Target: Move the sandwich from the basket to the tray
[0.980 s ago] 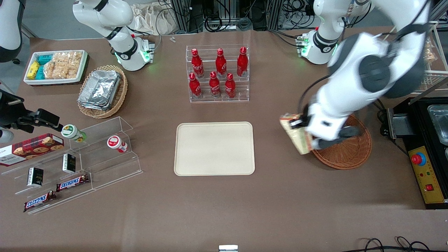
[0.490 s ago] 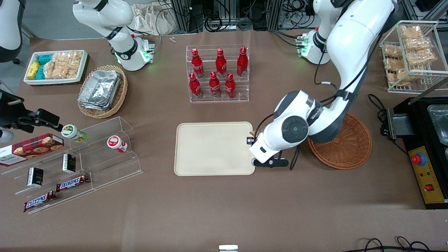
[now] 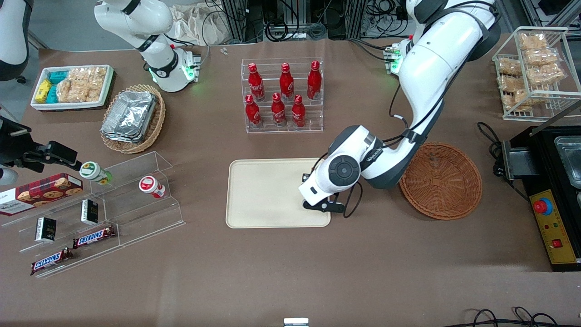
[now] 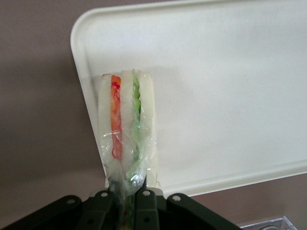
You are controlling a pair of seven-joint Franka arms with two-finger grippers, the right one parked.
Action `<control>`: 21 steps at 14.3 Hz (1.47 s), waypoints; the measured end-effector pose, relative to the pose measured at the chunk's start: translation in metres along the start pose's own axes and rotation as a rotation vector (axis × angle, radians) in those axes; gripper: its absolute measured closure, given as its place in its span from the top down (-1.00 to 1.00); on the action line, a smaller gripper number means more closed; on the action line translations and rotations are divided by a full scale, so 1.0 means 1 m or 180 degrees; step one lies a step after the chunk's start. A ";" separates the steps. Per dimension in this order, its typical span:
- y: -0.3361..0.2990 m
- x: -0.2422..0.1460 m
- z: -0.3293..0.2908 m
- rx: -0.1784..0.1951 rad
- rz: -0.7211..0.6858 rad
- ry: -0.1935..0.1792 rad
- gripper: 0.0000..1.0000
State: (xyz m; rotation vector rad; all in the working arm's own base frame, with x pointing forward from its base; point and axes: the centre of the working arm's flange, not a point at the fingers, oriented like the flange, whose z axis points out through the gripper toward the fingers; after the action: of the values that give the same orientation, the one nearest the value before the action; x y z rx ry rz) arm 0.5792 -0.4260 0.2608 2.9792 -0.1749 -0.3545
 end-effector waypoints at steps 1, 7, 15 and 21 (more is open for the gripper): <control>-0.001 0.003 0.009 -0.0018 -0.0010 -0.0004 -0.70; -0.003 0.009 0.021 -0.0036 -0.0046 0.0005 0.12; -0.060 0.024 -0.136 0.0100 -0.0542 0.0581 1.00; -0.219 -0.016 -0.301 0.0227 -0.1010 0.0780 1.00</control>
State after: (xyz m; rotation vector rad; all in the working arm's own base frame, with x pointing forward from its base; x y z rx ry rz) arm 0.6583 -0.1716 0.5221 3.0845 0.3198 -0.0112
